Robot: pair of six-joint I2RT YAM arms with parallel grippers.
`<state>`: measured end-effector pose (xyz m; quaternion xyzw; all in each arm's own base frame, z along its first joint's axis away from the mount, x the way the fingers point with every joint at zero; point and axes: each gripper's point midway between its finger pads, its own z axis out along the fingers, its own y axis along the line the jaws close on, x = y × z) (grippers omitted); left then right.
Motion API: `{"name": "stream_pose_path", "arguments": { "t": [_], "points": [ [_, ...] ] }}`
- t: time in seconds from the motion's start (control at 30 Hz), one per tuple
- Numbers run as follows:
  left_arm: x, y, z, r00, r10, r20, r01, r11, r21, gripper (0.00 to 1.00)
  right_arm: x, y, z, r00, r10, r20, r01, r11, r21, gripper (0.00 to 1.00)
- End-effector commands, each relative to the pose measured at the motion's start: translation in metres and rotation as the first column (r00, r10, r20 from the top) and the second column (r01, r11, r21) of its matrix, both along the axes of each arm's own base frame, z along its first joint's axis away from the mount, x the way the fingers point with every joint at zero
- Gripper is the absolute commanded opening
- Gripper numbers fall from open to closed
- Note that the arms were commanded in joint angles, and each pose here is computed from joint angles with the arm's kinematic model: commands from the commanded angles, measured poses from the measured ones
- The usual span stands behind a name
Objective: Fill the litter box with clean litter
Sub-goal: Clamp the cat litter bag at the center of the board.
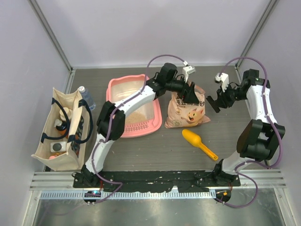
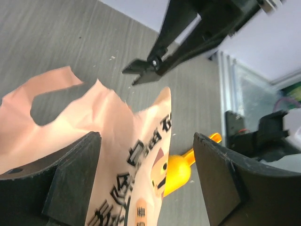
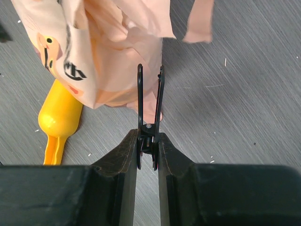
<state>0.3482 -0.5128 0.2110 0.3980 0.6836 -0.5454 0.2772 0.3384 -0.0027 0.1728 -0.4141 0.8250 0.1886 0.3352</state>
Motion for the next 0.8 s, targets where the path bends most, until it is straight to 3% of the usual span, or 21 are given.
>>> {"name": "stream_pose_path", "arguments": {
  "t": [0.0,0.03,0.1,0.13,0.27,0.33,0.4,0.47,0.57,0.77],
  "points": [
    [0.010,0.012,0.057,0.893,0.071,0.445,-0.029,0.995,-0.100,0.83,0.013,-0.004,-0.002,0.999,0.008,0.045,-0.008,1.000,-0.003,0.01],
    [0.013,0.019,0.086,0.811,0.105,0.575,-0.023,0.989,-0.148,0.83,0.014,-0.001,-0.002,0.998,0.031,0.058,-0.031,1.000,0.002,0.01],
    [0.010,0.029,0.072,0.746,0.107,0.657,-0.035,0.992,-0.121,0.83,0.017,-0.001,-0.010,0.994,0.085,0.061,-0.084,0.996,-0.024,0.02],
    [0.014,0.041,0.082,0.626,0.164,0.762,-0.077,0.986,-0.149,0.83,0.020,-0.002,-0.011,0.992,0.104,0.065,-0.101,0.994,-0.034,0.01],
    [-0.013,0.049,0.095,0.431,0.173,0.886,0.001,0.981,-0.192,0.77,0.027,-0.003,-0.028,0.985,0.162,0.053,-0.161,0.986,-0.036,0.02],
    [-0.030,0.046,0.084,0.413,0.116,0.903,0.055,0.987,-0.152,0.75,0.035,0.000,-0.025,0.981,0.179,0.073,-0.178,0.984,-0.025,0.01],
    [-0.038,0.041,0.083,0.335,0.110,0.936,0.093,0.984,-0.150,0.69,0.044,0.008,-0.022,0.975,0.203,0.094,-0.205,0.979,0.008,0.01],
    [-0.047,0.031,0.072,0.297,0.091,0.950,0.138,0.981,-0.137,0.65,0.043,0.018,-0.015,0.970,0.223,0.100,-0.229,0.972,0.058,0.01],
    [-0.043,0.017,0.057,0.307,0.048,0.951,0.163,0.981,-0.103,0.64,0.037,0.030,-0.006,0.949,0.292,0.118,-0.302,0.951,0.070,0.01],
    [-0.033,-0.002,0.044,0.208,0.033,0.978,0.170,0.983,-0.070,0.67,0.007,0.037,-0.008,0.905,0.414,0.098,-0.419,0.908,0.024,0.01]
  ]
}}
